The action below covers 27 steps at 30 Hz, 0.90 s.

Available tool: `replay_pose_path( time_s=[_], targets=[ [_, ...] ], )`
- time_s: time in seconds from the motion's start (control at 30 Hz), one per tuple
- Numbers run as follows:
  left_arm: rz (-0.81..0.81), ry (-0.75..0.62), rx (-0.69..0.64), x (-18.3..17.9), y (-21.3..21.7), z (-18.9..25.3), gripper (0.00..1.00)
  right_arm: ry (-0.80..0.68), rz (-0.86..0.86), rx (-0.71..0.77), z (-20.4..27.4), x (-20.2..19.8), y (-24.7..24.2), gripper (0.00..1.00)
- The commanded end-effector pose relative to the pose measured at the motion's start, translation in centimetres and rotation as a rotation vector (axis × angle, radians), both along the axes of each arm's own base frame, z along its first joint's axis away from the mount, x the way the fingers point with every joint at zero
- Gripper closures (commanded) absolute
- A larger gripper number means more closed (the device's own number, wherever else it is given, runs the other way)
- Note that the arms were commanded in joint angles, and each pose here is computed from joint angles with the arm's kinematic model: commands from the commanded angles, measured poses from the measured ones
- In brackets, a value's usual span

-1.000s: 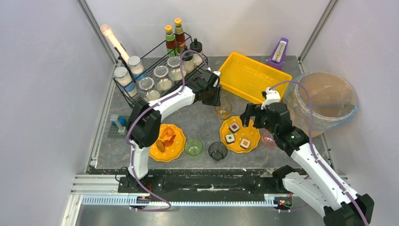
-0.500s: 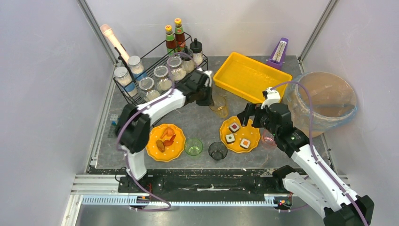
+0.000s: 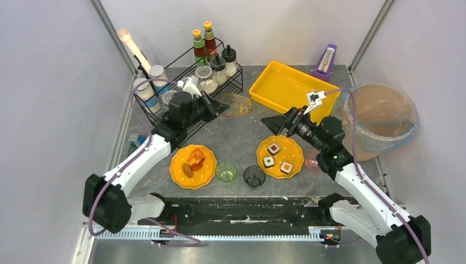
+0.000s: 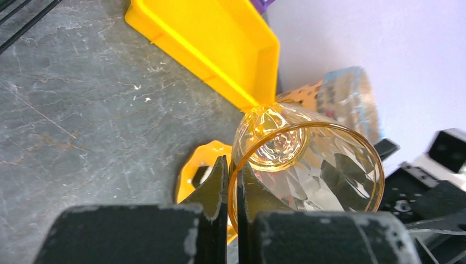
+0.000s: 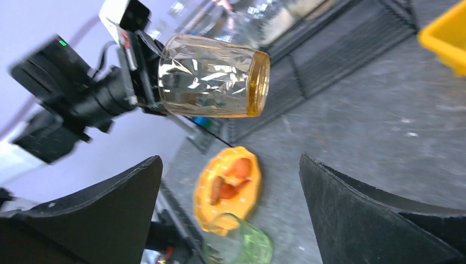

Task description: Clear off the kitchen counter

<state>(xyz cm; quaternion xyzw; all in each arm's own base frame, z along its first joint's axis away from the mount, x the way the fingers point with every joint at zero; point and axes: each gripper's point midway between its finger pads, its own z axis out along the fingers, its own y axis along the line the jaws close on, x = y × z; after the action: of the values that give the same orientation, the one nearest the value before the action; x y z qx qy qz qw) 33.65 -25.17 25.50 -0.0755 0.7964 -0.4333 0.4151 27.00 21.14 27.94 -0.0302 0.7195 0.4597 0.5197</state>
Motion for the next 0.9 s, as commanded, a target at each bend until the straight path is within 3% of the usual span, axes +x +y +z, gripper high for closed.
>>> replay_pose_path(
  time_s=[0.0, 0.17, 0.37, 0.63, 0.87],
  targets=[
    [0.082, -0.077, -0.256, -0.7, 0.9, 5.3, 0.98, -0.055, 0.148, 0.328, 5.1, -1.7, 2.0, 0.02],
    [0.115, -0.062, -0.452, -2.3, 1.8, 6.6, 0.98, -0.018, 0.186, 0.447, 6.1, -1.3, 2.6, 0.02],
    [0.083, -0.049, -0.580, -3.9, 1.3, 8.1, 0.98, 0.029, 0.209, 0.543, 7.2, -0.4, 3.9, 0.02],
    [0.033, -0.045, -0.658, -5.3, -0.1, 9.3, 0.98, 0.080, 0.228, 0.600, 7.4, 0.9, 5.9, 0.02],
    [0.017, -0.008, -0.668, -5.9, -1.2, 8.4, 0.98, 0.054, 0.336, 0.736, 9.5, -0.1, 6.4, 0.02]
  ],
)
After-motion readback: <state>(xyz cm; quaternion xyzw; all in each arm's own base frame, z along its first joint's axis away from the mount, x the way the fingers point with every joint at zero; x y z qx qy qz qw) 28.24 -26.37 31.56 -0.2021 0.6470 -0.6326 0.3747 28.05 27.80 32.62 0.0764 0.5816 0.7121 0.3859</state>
